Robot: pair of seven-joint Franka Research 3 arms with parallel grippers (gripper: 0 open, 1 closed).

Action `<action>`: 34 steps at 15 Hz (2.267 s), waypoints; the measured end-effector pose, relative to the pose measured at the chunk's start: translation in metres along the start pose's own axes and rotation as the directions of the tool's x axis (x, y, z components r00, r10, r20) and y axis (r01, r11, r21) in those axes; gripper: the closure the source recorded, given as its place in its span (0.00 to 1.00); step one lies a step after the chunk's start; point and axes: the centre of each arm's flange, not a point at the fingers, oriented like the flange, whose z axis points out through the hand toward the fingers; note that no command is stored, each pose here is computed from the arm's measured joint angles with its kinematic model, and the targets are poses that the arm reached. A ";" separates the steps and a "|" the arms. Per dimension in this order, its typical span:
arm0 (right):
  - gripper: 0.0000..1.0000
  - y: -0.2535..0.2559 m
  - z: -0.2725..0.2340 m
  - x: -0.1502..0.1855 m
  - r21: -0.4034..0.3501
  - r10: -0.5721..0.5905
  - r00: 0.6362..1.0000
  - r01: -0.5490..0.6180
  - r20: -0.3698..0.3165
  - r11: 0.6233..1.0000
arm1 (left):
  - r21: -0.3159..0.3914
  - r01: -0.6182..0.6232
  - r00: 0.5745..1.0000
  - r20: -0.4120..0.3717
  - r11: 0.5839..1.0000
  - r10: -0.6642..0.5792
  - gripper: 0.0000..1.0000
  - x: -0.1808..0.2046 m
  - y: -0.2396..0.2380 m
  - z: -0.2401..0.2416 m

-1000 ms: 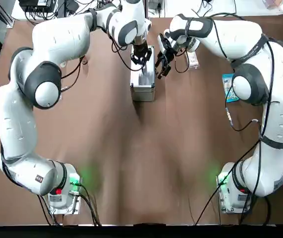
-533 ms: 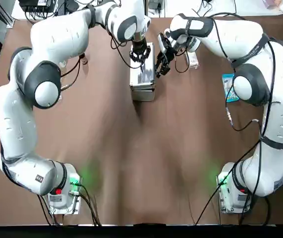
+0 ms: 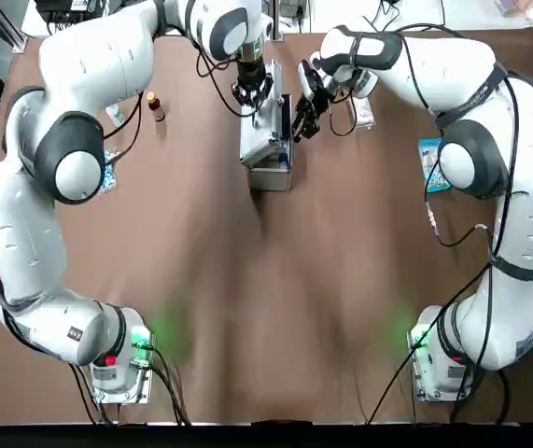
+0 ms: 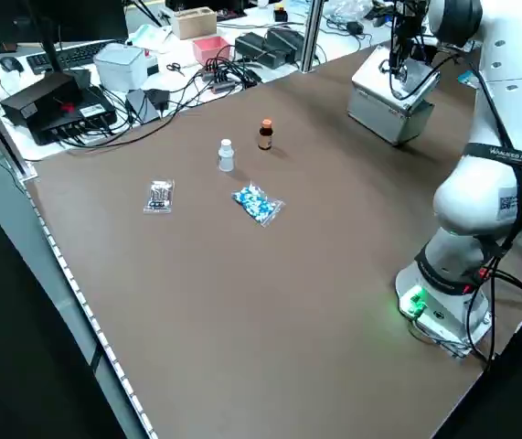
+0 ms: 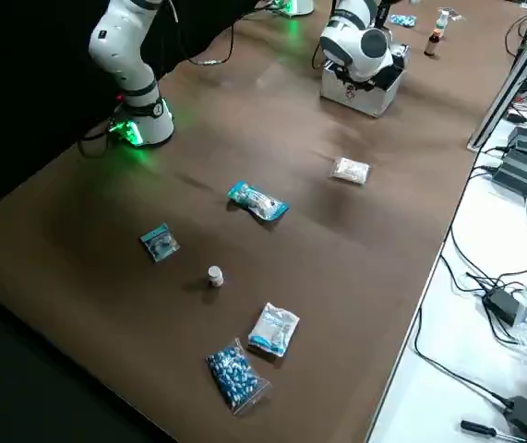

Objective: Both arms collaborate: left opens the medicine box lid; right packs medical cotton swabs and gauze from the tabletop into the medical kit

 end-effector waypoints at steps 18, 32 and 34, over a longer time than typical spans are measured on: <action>0.63 0.001 0.000 0.003 -0.012 -0.007 1.000 0.007 0.001 1.000 | 0.066 -0.029 0.998 0.050 0.997 0.026 0.81 0.040 -0.050 -0.010; 0.63 0.000 0.000 0.005 -0.013 -0.009 1.000 0.009 0.000 1.000 | 0.072 -0.023 1.000 0.021 0.997 0.021 0.01 0.098 -0.147 -0.090; 0.64 0.000 0.000 0.005 -0.013 -0.009 1.000 0.009 0.000 1.000 | 0.089 -0.047 0.999 0.028 0.995 0.044 0.01 0.097 -0.162 -0.106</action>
